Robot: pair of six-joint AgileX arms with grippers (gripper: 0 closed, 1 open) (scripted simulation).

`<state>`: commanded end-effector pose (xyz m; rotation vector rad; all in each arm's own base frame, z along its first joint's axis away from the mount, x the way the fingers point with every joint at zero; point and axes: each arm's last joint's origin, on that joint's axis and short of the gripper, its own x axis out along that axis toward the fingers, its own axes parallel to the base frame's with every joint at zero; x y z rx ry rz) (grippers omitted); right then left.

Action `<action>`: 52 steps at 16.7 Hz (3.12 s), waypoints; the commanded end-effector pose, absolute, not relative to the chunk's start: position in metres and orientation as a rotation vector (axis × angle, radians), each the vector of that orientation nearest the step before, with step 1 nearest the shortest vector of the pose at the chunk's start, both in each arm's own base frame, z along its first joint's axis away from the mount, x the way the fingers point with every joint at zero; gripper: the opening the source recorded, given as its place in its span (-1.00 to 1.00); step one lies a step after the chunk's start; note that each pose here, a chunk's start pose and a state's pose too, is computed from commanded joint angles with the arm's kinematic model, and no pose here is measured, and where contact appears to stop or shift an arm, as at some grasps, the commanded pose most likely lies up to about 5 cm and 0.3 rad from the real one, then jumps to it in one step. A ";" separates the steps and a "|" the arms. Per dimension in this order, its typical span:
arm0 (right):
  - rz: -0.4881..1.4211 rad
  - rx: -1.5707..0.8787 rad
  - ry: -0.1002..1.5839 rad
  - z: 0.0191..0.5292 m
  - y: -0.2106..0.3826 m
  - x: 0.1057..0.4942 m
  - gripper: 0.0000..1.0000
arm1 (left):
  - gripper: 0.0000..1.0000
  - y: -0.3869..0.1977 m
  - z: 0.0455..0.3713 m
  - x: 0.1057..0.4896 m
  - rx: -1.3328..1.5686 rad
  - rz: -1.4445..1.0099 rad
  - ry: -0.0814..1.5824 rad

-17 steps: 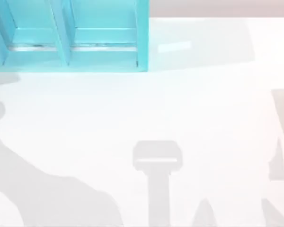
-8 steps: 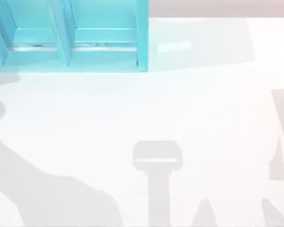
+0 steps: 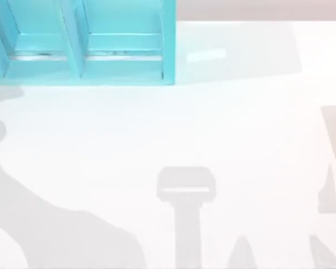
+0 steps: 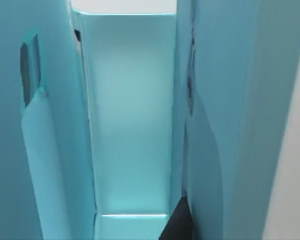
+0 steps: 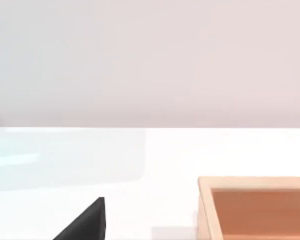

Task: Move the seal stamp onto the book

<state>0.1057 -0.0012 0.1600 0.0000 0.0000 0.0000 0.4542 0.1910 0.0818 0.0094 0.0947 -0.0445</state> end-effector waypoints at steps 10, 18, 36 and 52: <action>0.000 0.000 0.000 0.160 -0.001 0.106 1.00 | -1.00 0.213 0.233 0.345 0.024 -0.037 0.072; 0.000 0.000 0.000 0.160 -0.001 0.106 1.00 | -1.00 0.193 0.278 0.257 0.009 -0.046 0.095; 0.000 0.000 0.000 0.160 -0.001 0.106 1.00 | -1.00 -0.007 0.315 0.340 -0.684 -0.081 0.066; 0.000 0.000 0.000 0.160 -0.001 0.106 1.00 | -1.00 -0.335 0.161 0.209 -1.531 0.277 0.160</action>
